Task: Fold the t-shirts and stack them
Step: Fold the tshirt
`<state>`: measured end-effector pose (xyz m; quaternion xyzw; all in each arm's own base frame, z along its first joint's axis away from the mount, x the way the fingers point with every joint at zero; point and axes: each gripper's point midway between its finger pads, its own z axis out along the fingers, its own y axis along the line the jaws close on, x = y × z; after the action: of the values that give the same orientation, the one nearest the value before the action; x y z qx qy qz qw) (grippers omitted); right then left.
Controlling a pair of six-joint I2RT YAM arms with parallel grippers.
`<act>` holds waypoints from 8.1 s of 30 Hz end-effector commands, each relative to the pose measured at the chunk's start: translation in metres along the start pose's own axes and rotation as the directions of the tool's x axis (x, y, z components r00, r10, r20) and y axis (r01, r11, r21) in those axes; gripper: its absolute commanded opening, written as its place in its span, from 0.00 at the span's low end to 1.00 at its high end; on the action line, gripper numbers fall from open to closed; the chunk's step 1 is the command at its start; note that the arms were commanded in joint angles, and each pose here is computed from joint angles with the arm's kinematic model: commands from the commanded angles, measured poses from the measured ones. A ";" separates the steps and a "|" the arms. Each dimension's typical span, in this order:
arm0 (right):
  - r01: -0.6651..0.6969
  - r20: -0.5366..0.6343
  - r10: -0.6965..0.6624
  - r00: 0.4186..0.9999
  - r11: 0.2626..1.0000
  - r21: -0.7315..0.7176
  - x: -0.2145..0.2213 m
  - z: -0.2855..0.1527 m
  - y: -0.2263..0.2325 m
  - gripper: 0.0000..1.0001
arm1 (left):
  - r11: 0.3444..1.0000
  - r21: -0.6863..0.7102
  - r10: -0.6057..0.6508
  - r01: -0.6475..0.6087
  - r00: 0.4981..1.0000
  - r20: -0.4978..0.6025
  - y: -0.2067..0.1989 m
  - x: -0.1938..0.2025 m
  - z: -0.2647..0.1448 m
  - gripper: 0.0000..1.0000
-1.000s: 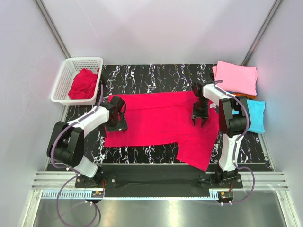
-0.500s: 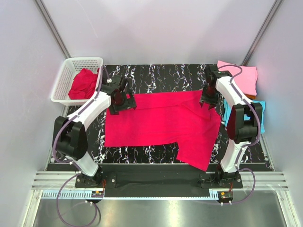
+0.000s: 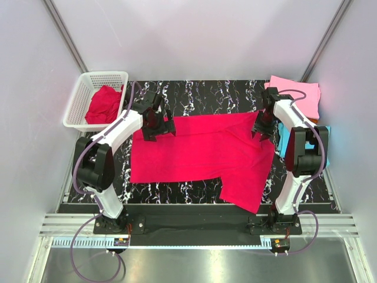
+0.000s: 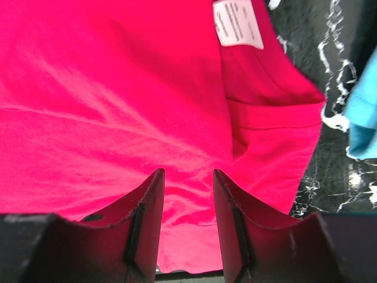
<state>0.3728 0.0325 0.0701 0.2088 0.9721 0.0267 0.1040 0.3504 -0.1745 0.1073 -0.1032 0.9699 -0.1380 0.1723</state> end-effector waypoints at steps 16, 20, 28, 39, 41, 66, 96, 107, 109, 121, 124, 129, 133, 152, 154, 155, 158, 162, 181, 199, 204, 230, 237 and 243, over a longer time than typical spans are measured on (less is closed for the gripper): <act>-0.096 -0.032 0.098 0.995 0.994 0.054 -0.001 0.019 -0.026 0.43 | 0.997 0.055 0.045 -0.046 0.999 0.011 -0.016 -0.014 0.005 0.99; -0.100 -0.045 0.103 0.994 0.993 0.062 0.003 0.022 -0.029 0.43 | 0.998 0.051 0.047 -0.047 0.999 0.011 -0.015 -0.016 0.007 0.99; -0.102 -0.076 0.102 0.992 0.995 0.001 0.011 0.028 -0.022 0.43 | 0.998 0.044 0.041 -0.041 0.999 -0.001 -0.013 -0.015 0.011 0.99; -0.105 -0.084 0.100 0.991 0.993 -0.057 0.007 0.033 -0.011 0.00 | 0.999 0.037 0.037 -0.037 0.999 -0.002 -0.009 -0.015 0.011 0.99; -0.107 -0.052 0.103 0.993 0.991 -0.076 -0.003 0.022 -0.006 0.00 | 0.998 0.044 0.039 -0.038 0.999 -0.004 -0.011 -0.015 0.010 0.99; -0.055 0.141 0.107 0.984 0.941 -0.333 -0.121 0.012 0.068 0.00 | 0.920 0.374 0.141 -0.120 0.990 -0.028 -0.107 -0.022 0.019 0.99; -0.075 0.227 0.162 0.960 0.934 -0.349 -0.072 -0.026 0.043 0.29 | 0.930 0.337 0.177 -0.149 0.983 -0.053 -0.095 -0.006 0.035 0.99; -0.146 -0.003 0.163 0.987 0.878 -0.456 -0.027 0.032 0.066 0.25 | 0.933 0.332 0.167 -0.139 0.985 -0.055 -0.094 -0.005 0.033 0.99; -0.149 -0.003 0.164 0.986 0.886 -0.439 -0.027 0.038 0.064 0.25 | 0.935 0.327 0.166 -0.139 0.985 -0.055 -0.092 -0.003 0.033 0.99; -0.161 -0.006 0.170 0.985 0.920 -0.359 -0.022 0.053 0.052 0.25 | 0.941 0.309 0.161 -0.139 0.986 -0.047 -0.086 -0.001 0.031 0.99; -0.158 0.001 0.168 0.986 0.926 -0.342 -0.024 0.053 0.050 0.26 | 0.941 0.310 0.161 -0.139 0.986 -0.046 -0.086 -0.001 0.031 0.99; -0.144 0.004 0.152 0.988 0.946 -0.291 -0.021 0.050 0.044 0.29 | 0.942 0.305 0.160 -0.138 0.986 -0.048 -0.085 -0.001 0.032 0.99; -0.144 -0.005 0.149 0.989 0.946 -0.290 -0.020 0.053 0.045 0.28 | 0.941 0.309 0.158 -0.136 0.986 -0.047 -0.087 -0.002 0.032 0.99; -0.105 -0.013 0.107 0.994 0.946 -0.305 -0.024 0.063 0.063 0.11 | 0.943 0.301 0.166 -0.145 0.985 -0.045 -0.083 0.001 0.031 0.99; -0.104 -0.015 0.105 0.994 0.946 -0.308 -0.023 0.063 0.064 0.00 | 0.943 0.300 0.168 -0.146 0.985 -0.046 -0.082 0.001 0.031 0.99; -0.100 -0.012 0.102 0.995 0.946 -0.309 -0.023 0.062 0.065 0.00 | 0.943 0.300 0.168 -0.146 0.985 -0.046 -0.082 0.001 0.031 0.99; -0.093 0.013 0.102 0.995 0.948 -0.305 -0.025 0.053 0.067 0.00 | 0.943 0.299 0.170 -0.149 0.984 -0.048 -0.082 0.002 0.032 0.99; -0.066 0.065 0.090 0.994 0.952 -0.298 -0.032 0.032 0.072 0.00 | 0.943 0.299 0.172 -0.149 0.984 -0.052 -0.082 0.004 0.033 0.99; -0.011 0.083 0.039 0.996 0.950 -0.312 0.006 -0.016 0.095 0.00 | 0.944 0.289 0.178 -0.157 0.983 -0.048 -0.077 0.006 0.032 0.99; 0.014 -0.074 -0.034 0.997 0.965 -0.262 0.090 -0.005 0.090 0.23 | 0.945 0.285 0.190 -0.163 0.979 -0.070 -0.070 0.015 0.035 0.99; 0.013 0.062 -0.001 0.998 0.981 -0.195 0.068 -0.020 0.077 0.34 | 0.944 0.285 0.193 -0.166 0.979 -0.070 -0.068 0.018 0.033 0.99; -0.178 0.128 0.177 0.976 0.984 -0.003 -0.038 0.041 -0.016 0.22 | 0.939 0.284 0.216 -0.194 0.975 -0.048 -0.064 0.020 0.021 0.99; -0.182 0.109 0.180 0.978 0.983 0.006 -0.038 0.048 -0.024 0.22 | 0.940 0.279 0.218 -0.196 0.975 -0.051 -0.065 0.018 0.024 0.99; -0.171 0.107 0.171 0.979 0.985 -0.011 -0.042 0.051 -0.020 0.17 | 0.939 0.281 0.220 -0.198 0.974 -0.050 -0.068 0.014 0.026 0.99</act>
<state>0.3980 0.0000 0.0212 0.3019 0.9436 0.0266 0.1336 0.3425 -0.2427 0.0792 0.0174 0.9604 -0.2491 0.1235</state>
